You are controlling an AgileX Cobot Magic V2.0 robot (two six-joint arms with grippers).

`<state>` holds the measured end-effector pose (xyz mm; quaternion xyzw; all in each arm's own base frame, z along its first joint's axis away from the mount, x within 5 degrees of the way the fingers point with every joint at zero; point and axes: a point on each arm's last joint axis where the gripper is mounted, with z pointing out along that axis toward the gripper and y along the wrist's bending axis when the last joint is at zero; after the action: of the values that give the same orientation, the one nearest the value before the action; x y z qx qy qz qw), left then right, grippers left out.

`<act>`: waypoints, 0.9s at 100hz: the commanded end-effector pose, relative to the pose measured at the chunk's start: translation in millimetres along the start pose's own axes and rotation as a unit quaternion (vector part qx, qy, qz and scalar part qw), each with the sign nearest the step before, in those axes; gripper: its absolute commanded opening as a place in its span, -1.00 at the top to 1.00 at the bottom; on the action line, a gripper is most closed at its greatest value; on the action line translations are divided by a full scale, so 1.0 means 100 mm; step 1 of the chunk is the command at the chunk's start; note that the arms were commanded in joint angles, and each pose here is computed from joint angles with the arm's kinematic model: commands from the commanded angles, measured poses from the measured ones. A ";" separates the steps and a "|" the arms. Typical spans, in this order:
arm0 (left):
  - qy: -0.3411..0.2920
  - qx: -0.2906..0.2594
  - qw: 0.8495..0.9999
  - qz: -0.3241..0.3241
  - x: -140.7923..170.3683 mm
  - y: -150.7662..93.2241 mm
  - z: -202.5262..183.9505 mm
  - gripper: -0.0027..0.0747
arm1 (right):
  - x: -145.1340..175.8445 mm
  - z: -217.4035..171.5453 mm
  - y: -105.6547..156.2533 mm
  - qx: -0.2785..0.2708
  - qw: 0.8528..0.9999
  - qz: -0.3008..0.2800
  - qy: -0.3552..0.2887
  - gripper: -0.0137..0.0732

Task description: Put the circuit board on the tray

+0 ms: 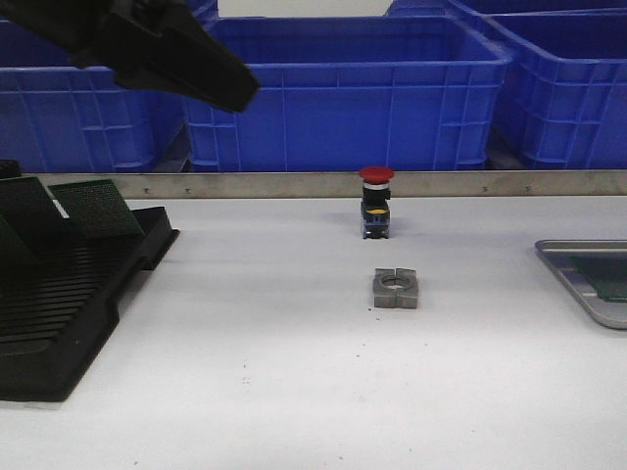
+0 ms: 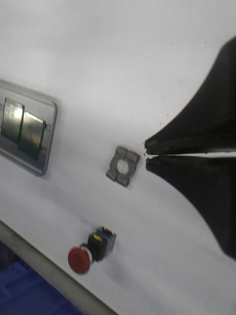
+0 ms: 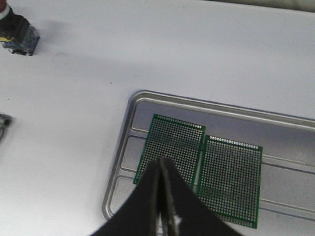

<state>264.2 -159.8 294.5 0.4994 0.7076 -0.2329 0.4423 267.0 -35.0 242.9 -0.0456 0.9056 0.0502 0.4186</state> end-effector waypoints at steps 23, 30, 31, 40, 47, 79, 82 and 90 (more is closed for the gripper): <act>-0.056 -0.140 0.983 -0.105 0.01 0.47 -0.83 0.97 | -0.23 -0.32 0.31 -0.014 0.995 -0.054 -0.077 0.83; -0.058 -0.171 0.976 -0.121 0.08 0.52 -0.99 0.97 | -0.21 -0.37 0.36 -0.007 0.994 -0.058 -0.091 0.83; -0.057 -0.177 0.975 -0.123 0.10 0.53 -1.02 0.97 | -0.22 -0.39 0.37 -0.004 0.994 -0.059 -0.096 0.83; -0.067 -0.217 0.963 -0.148 0.20 0.53 -1.21 0.97 | -0.16 -0.49 0.41 0.011 0.991 -0.059 -0.119 0.83; -0.084 -0.252 0.948 -0.173 0.26 0.51 -1.33 0.97 | -0.12 -0.59 0.45 0.025 0.988 -0.064 -0.140 0.83; -0.124 -0.370 0.897 -0.209 0.44 0.11 -1.61 0.97 | 0.16 -1.13 0.52 0.072 0.965 -0.070 -0.241 0.83; -0.132 -0.375 0.892 -0.215 0.46 0.06 -1.63 0.97 | 0.20 -1.20 0.53 0.073 0.962 -0.071 -0.252 0.83; -0.147 -0.385 0.883 -0.224 0.51 -0.08 -1.66 0.97 | 0.29 -1.32 0.55 0.075 0.956 -0.073 -0.274 0.83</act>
<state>200.2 -10.2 323.8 0.1208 0.7824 -0.0948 0.6035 156.0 4.9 294.1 -0.0815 0.7847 -0.0206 0.6141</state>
